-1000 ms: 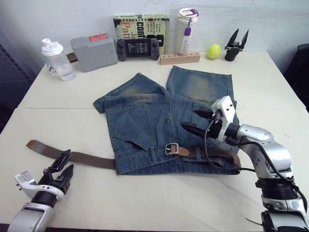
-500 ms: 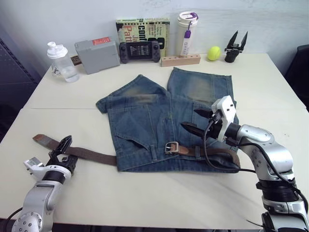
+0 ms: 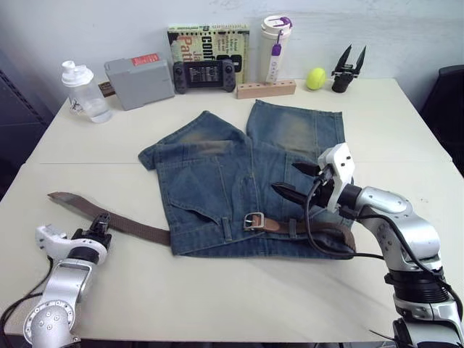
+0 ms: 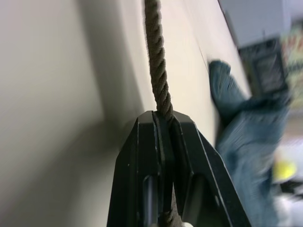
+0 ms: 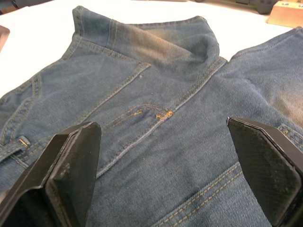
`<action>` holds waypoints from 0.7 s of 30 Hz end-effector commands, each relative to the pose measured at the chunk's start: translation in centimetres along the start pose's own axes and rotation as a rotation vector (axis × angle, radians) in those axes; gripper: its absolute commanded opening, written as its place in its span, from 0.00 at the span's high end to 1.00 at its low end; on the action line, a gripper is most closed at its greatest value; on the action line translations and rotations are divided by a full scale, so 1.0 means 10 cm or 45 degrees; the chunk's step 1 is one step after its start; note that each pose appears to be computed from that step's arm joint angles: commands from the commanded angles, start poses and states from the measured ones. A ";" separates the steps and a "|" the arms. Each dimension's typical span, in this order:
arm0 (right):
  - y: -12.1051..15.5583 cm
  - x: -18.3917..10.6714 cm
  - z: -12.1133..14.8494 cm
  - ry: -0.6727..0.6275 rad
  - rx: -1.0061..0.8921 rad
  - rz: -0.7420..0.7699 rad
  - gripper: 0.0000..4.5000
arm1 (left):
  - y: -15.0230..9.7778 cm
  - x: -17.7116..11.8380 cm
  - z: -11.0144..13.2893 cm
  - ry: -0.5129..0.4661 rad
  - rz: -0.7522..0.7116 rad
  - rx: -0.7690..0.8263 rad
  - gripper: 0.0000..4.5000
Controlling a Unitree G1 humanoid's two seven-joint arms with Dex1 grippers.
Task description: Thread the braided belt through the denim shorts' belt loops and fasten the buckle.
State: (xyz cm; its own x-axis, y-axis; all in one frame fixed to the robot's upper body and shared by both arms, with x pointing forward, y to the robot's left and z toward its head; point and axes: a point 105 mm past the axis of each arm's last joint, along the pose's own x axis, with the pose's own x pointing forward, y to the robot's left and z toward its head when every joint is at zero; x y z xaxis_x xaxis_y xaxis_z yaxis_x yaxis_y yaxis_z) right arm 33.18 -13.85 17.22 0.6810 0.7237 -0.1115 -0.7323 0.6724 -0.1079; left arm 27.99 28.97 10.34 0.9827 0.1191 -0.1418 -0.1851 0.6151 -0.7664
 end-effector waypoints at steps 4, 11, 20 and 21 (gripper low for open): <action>-0.05 -0.07 0.20 -0.089 -0.118 -0.055 0.00 | -1.33 -0.15 -0.12 -0.081 -0.694 1.172 0.99; 0.14 -0.08 0.31 -0.085 -0.525 0.041 0.00 | -1.11 -0.28 -0.69 0.169 -1.057 2.210 0.99; 0.82 0.12 0.18 -0.088 -0.886 0.374 0.00 | -1.15 -0.14 -0.70 0.091 -1.050 2.086 0.99; 0.88 0.13 0.16 -0.089 -0.881 0.391 0.00 | -1.17 -0.14 -0.71 0.087 -1.055 2.071 0.99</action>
State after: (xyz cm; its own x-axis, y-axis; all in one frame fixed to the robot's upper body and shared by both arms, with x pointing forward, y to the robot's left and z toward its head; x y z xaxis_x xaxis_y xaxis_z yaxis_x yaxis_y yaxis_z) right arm 28.63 -7.62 17.32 0.4556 0.8693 -0.1917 -0.7229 0.2357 -0.6495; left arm 28.68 15.95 13.63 0.7975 -0.5742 -0.1850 0.5428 0.5492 0.6353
